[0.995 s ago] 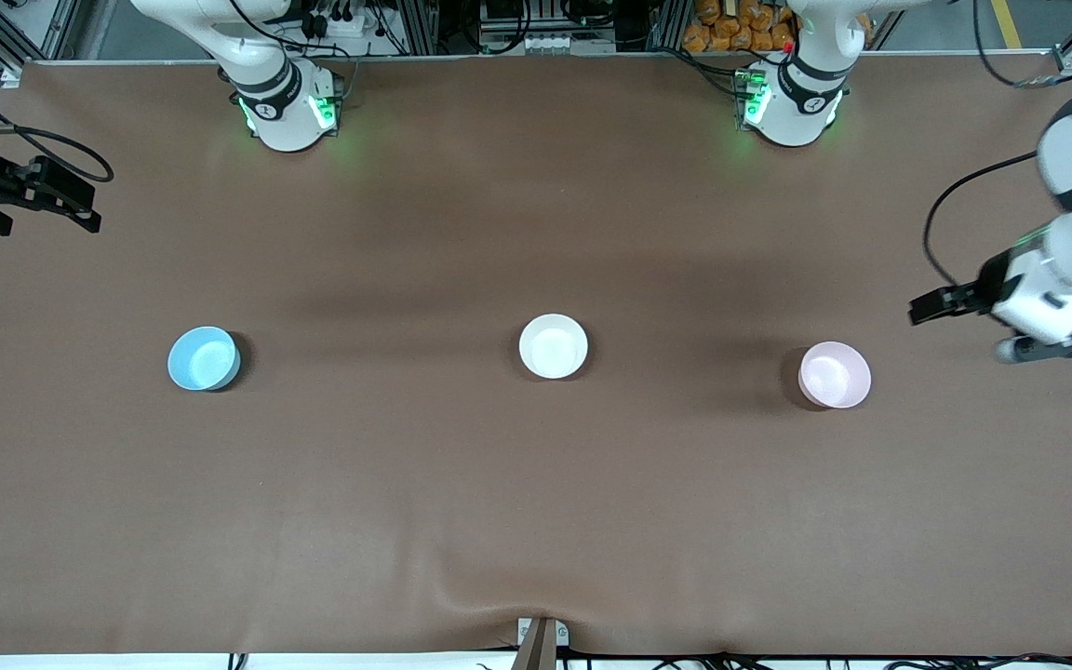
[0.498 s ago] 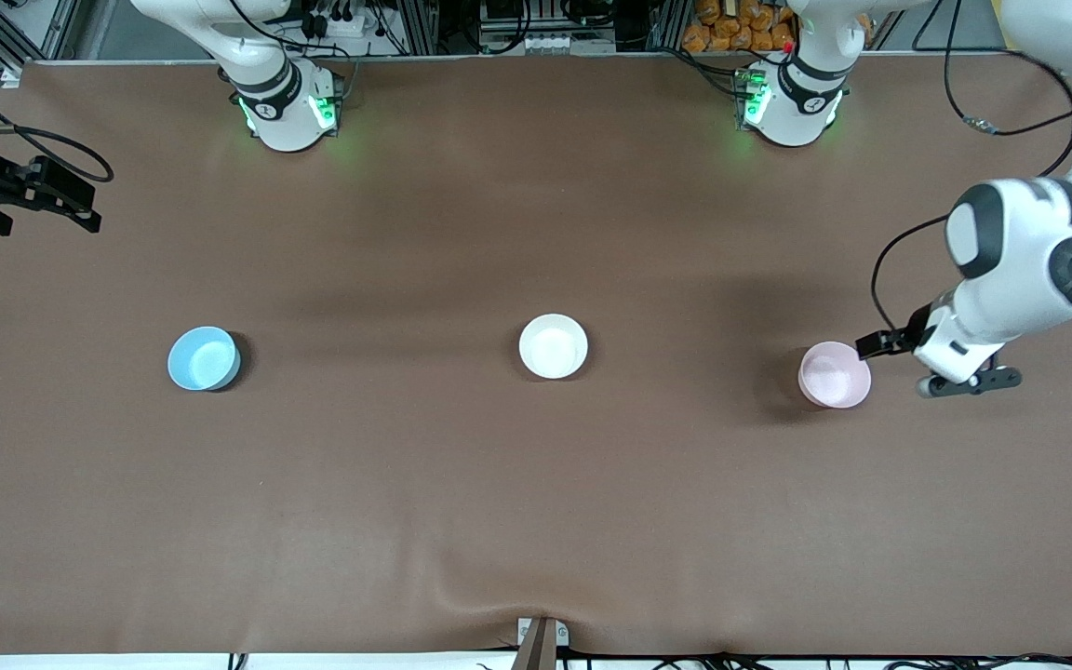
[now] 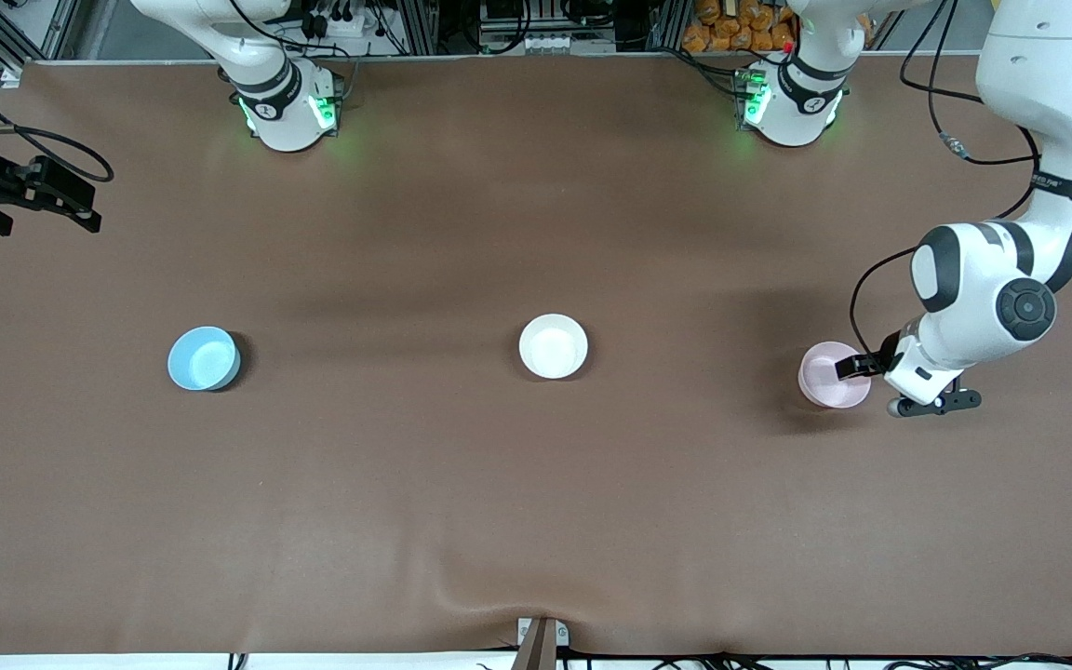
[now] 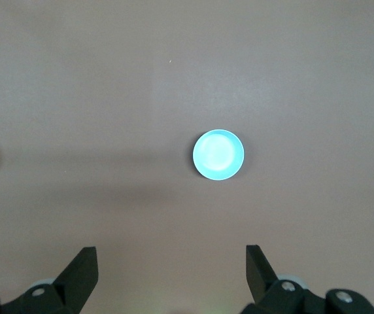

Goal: Stack pink and blue bowls on white bowl
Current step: 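Close the left gripper on the pink bowl rim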

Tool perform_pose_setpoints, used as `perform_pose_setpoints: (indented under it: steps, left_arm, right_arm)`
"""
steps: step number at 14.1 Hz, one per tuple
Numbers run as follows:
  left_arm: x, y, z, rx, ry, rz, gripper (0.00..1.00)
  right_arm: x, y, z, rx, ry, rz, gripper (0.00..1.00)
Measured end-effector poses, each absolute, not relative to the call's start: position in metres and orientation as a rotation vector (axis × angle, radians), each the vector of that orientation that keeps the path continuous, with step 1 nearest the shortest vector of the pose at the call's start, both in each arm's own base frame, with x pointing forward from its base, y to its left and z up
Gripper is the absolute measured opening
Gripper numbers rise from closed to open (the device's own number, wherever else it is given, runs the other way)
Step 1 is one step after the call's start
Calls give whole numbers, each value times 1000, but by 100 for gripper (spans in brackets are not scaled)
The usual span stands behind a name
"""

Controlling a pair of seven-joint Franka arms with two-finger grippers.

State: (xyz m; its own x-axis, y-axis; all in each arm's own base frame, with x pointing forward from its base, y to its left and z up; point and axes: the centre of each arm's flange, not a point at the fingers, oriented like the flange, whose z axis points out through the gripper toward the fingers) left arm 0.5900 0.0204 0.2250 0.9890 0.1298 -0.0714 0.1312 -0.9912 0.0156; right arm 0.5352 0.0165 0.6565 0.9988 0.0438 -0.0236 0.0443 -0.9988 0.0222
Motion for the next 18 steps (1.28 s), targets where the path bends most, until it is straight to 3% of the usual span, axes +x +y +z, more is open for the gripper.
perform_pose_setpoints:
  steps: [2, 3, 4, 8, 10, 15, 18]
  left_arm:
    - [589, 21, 218, 3112, 207, -127, 74]
    - [588, 22, 215, 3112, 208, -134, 73]
    - [588, 22, 213, 3111, 209, -140, 65]
    - [587, 22, 211, 3111, 209, -145, 20]
    - [589, 21, 213, 3111, 206, -138, 3]
    - [596, 10, 236, 3107, 172, -105, 3]
    - [602, -31, 281, 3093, 66, -70, 3]
  right_arm:
    - [535, 17, 657, 3118, 69, -36, 100]
    - [535, 17, 657, 3118, 69, -36, 100]
    - [535, 17, 657, 3118, 69, -36, 100]
    - [535, 17, 657, 3118, 69, -36, 100]
    - [535, 17, 657, 3118, 69, -36, 100]
    - [535, 17, 656, 3118, 69, -37, 100]
    - [535, 16, 656, 3118, 68, -37, 100]
